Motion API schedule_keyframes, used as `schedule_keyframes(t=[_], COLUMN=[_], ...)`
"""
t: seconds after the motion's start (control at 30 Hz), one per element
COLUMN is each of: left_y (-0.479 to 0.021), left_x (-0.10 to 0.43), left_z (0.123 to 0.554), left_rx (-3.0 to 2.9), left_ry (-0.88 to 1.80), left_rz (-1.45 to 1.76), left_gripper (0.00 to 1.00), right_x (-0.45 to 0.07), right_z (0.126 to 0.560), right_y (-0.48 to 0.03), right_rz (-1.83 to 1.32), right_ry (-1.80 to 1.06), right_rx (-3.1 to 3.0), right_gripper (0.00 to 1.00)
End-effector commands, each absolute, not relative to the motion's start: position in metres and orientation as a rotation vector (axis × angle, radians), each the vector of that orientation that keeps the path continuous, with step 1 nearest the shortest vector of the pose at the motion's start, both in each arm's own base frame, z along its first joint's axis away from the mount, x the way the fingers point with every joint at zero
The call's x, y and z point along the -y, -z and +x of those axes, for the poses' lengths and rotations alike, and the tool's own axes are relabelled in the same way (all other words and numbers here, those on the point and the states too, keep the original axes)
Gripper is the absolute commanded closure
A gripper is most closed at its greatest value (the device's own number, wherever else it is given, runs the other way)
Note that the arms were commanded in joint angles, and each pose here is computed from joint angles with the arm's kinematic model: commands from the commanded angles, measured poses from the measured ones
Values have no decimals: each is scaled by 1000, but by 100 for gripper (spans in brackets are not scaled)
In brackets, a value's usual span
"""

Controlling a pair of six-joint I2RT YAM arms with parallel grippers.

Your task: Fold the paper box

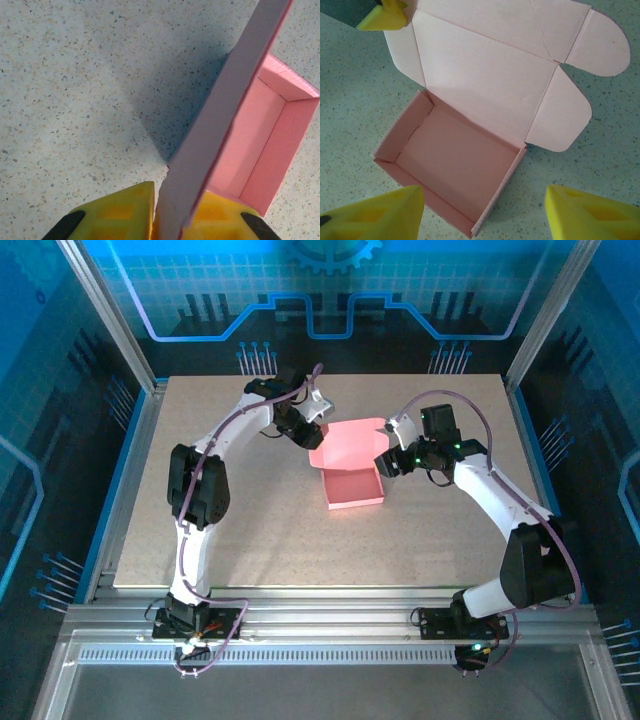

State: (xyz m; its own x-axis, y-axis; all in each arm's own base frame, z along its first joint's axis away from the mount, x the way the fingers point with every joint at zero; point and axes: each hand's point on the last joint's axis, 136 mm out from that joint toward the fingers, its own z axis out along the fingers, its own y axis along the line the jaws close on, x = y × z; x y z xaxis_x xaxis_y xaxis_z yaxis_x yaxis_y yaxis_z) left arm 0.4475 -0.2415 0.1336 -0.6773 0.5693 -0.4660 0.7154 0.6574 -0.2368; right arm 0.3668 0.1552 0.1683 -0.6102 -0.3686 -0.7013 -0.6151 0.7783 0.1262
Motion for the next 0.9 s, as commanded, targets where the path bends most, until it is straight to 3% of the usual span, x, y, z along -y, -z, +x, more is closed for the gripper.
schedule_keyframes(t=[0.0,0.17,0.5,0.87], left_y=[-136,-136,-138,-142], left_x=[247,246,249,253], left_z=[444,443,429,413], left_rx=[-2525,-2512,-2447,-2318], left_ry=[597,586,610,669], left_rz=[1048,1077,1227,1404], left_gripper=[90,100,100,100], right_x=[-156,-150,-142,-160], right_z=[367,374,412,412], right_y=[-175,-176,-186,-175], right_rz=[-741,-703,-705,-930], right_ry=[-444,-391,-255,-321], right_rx=[-2280,-2286,-2294,-2325], right_gripper=[34,34,35,43])
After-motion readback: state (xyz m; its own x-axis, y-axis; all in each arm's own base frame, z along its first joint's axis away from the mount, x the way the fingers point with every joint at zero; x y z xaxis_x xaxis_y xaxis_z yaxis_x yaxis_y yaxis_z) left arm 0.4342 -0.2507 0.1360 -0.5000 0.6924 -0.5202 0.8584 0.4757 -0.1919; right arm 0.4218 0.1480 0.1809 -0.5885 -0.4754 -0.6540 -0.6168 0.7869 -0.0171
